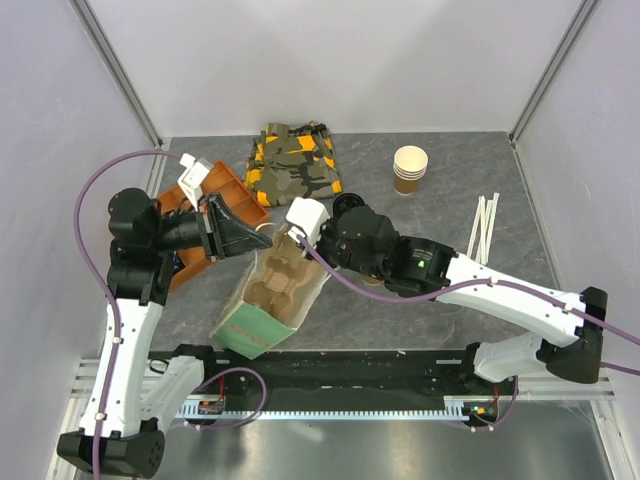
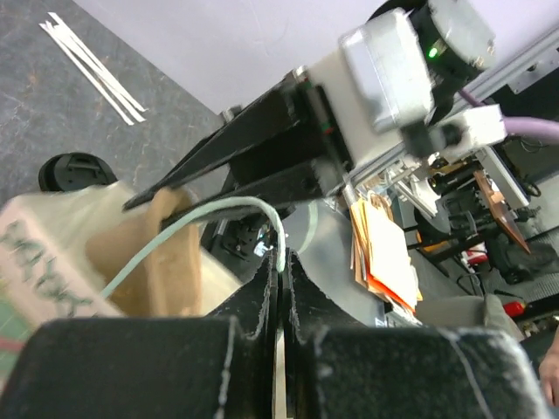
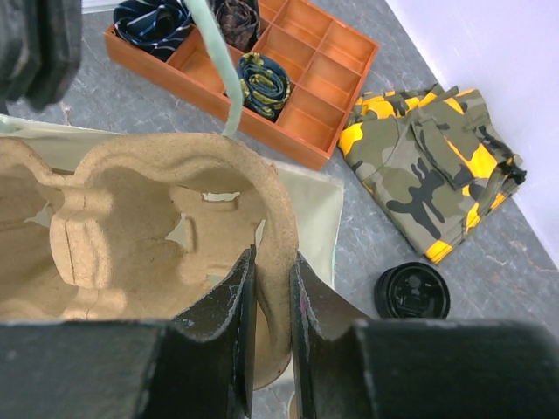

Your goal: Pack the takeout coffee

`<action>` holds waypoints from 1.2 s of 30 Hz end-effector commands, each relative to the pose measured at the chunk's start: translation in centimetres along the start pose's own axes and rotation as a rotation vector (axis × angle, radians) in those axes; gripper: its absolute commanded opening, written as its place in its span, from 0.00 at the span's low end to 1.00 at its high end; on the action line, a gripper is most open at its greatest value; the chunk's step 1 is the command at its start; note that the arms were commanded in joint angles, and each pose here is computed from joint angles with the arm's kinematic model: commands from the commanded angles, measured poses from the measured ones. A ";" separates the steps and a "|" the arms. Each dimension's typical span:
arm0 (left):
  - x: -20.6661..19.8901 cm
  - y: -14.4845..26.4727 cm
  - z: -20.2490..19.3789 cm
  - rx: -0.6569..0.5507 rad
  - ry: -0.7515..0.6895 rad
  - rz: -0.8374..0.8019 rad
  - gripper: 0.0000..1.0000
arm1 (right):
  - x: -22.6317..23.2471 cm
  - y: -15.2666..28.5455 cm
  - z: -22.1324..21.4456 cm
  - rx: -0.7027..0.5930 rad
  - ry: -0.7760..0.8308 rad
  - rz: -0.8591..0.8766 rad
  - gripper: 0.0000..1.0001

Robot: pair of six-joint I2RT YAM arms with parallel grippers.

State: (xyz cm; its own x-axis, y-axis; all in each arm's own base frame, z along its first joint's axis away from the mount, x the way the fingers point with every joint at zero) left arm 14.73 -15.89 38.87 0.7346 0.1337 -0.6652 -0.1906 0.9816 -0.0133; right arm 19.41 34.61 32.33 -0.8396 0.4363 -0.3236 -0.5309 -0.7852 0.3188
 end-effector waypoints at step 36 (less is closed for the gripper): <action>9.0 6.5 -5.8 0.249 -0.212 0.540 0.57 | -0.7 1.8 0.2 0.025 0.065 -0.042 0.00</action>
State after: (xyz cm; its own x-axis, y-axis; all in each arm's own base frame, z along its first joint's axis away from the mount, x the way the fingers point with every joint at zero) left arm 15.81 -9.28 29.09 0.6543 0.6242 -0.4270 -0.4379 0.7730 0.4591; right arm 19.17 32.92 32.93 -0.8155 0.4308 -0.3864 -0.5613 -0.7513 0.3471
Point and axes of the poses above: each gripper's point midway between its finger pads, its own y axis back along the fingers, its own x axis along the line the jaws close on, z = x × y, the point moved 3 cm from there along y, back along the fingers, and after that the axes turned 3 degrees about y, right-handed, at the moved point
